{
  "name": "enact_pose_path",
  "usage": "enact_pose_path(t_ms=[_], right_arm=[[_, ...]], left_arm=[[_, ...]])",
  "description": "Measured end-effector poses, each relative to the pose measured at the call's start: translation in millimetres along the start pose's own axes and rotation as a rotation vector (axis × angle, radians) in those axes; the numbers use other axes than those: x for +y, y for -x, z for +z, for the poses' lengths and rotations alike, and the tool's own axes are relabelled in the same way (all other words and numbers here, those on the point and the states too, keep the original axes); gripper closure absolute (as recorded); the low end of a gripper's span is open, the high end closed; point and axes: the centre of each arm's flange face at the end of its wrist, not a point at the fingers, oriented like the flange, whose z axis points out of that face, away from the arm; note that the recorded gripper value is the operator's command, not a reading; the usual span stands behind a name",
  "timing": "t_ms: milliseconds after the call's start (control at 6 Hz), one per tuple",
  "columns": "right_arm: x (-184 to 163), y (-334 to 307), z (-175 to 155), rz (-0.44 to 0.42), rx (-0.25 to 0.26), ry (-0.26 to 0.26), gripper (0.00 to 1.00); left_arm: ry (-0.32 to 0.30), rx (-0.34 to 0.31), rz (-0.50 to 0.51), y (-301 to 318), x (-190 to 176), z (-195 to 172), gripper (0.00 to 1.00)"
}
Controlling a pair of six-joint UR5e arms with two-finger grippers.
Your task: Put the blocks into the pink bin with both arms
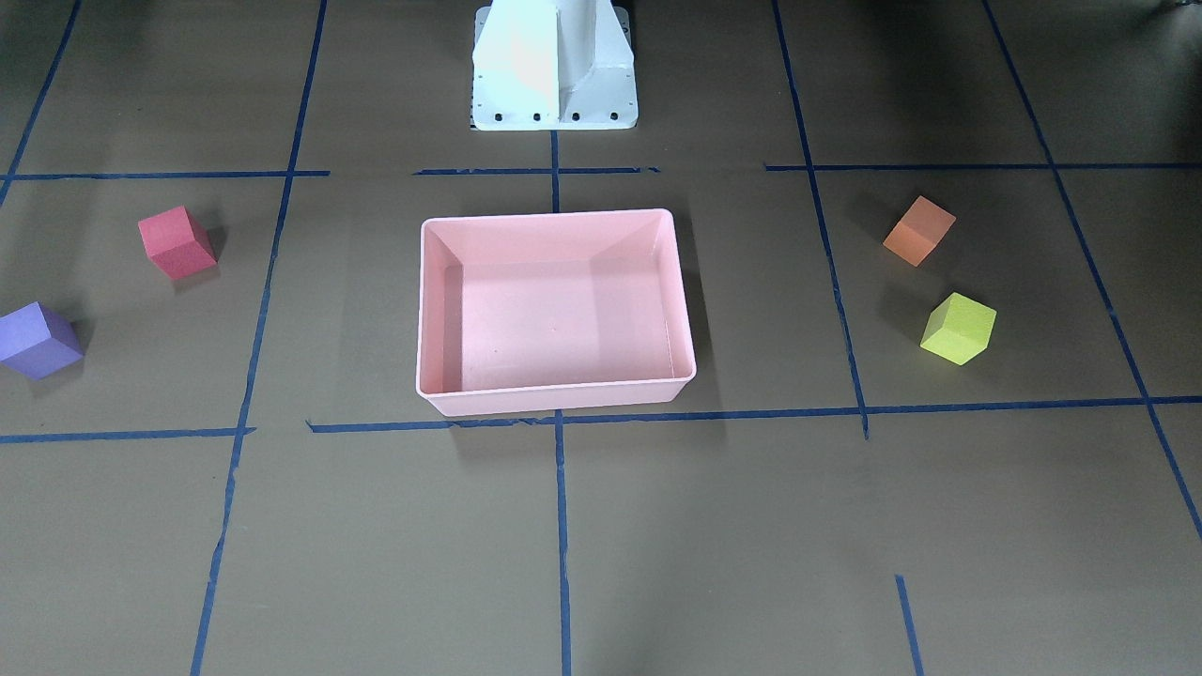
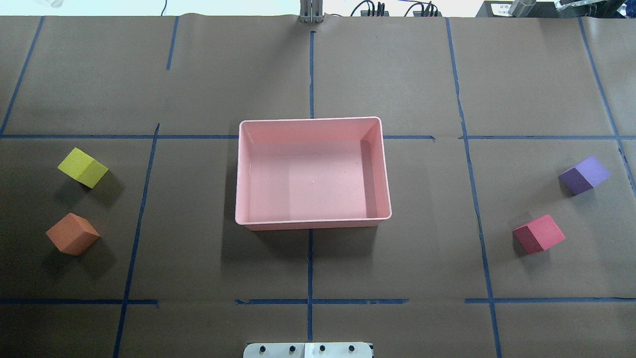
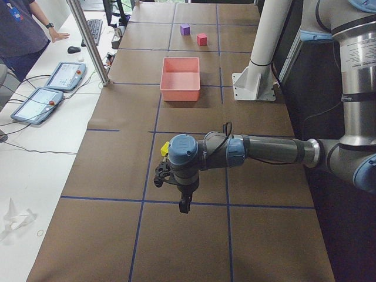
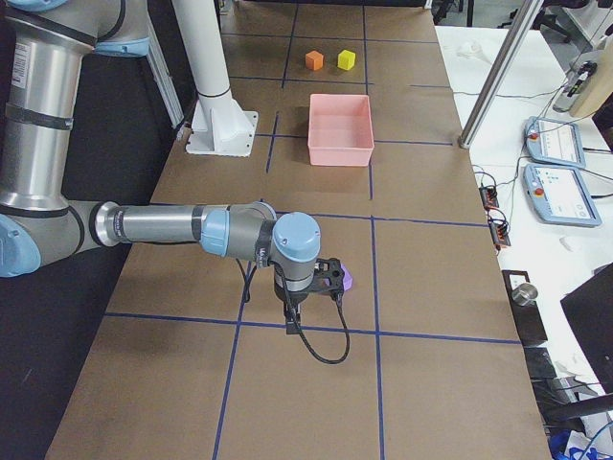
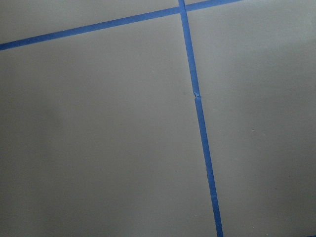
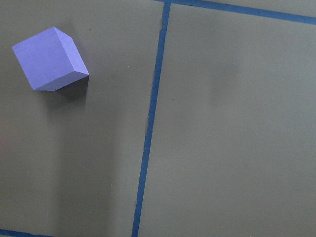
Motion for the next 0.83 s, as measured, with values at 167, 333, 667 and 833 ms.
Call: enact_pose_path(t_ms=[167,333,667,833], right_arm=[[-6,5,-3,-0.034,0.006,-0.028,0.0],[-22,21,-2,-0.121,0.019,-0.067,0.01],[-82,78,25,-0.288,0.02,-0.079,0.0],[-113,103,55,-0.348,0.009,-0.081,0.01]], left_arm=[[-0.004,-0.001,0.006,-1,-1,-1,0.0],[-0.009,-0.002,0.014,-3,-2,-3,0.0],[-0.013,0.002,0.019,-4,-3,-4,0.0],[-0.018,0.022,0.019,-6,-3,-4,0.0]])
